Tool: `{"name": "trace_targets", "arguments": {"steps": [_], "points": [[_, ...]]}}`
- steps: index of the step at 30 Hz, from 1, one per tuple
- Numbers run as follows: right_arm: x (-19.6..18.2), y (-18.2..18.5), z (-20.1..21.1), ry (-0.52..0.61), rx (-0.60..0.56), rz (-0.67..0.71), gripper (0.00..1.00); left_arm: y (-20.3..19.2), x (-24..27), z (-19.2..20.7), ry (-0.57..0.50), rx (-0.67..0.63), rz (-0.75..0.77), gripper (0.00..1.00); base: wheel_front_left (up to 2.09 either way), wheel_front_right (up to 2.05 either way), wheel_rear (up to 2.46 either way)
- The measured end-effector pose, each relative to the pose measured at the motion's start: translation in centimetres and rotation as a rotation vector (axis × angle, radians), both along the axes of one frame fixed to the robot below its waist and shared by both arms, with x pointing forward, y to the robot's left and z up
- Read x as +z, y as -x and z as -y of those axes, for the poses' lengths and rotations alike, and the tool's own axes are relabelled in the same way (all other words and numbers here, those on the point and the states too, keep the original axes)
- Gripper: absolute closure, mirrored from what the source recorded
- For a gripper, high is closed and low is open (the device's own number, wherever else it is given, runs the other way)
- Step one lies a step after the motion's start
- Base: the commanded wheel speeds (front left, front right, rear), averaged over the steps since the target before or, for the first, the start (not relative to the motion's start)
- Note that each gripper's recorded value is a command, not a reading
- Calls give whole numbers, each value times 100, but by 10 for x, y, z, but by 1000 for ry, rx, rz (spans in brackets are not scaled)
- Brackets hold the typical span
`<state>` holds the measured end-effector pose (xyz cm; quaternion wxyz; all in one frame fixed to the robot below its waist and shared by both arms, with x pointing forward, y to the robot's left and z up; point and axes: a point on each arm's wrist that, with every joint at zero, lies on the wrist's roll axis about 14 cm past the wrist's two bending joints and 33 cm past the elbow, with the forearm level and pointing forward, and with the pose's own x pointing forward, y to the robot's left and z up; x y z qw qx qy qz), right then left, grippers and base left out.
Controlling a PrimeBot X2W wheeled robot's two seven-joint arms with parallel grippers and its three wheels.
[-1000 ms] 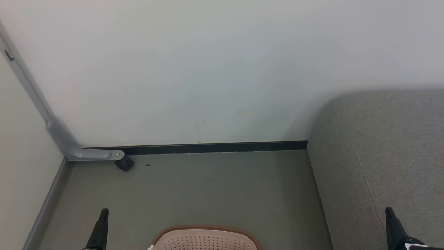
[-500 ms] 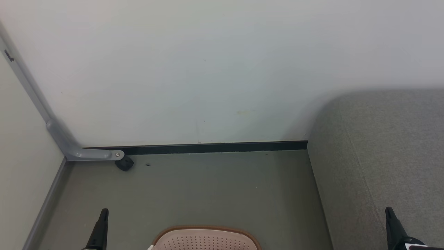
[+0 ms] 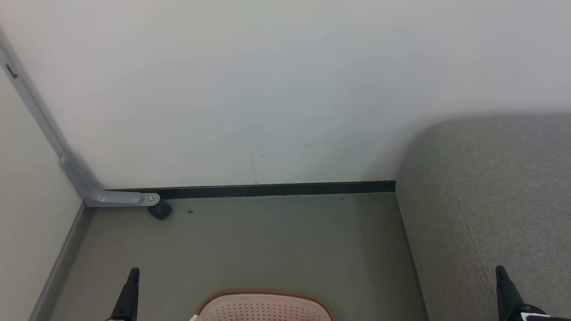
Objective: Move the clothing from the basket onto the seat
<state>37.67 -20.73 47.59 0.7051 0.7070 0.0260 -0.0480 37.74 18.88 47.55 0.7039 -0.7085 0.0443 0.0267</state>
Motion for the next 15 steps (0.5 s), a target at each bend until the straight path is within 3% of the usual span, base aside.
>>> {"name": "trace_targets", "arguments": {"steps": [15], "points": [[0, 0, 0, 0, 0, 0, 100, 0, 0, 0, 0, 0, 0, 100, 0, 0, 0]]}}
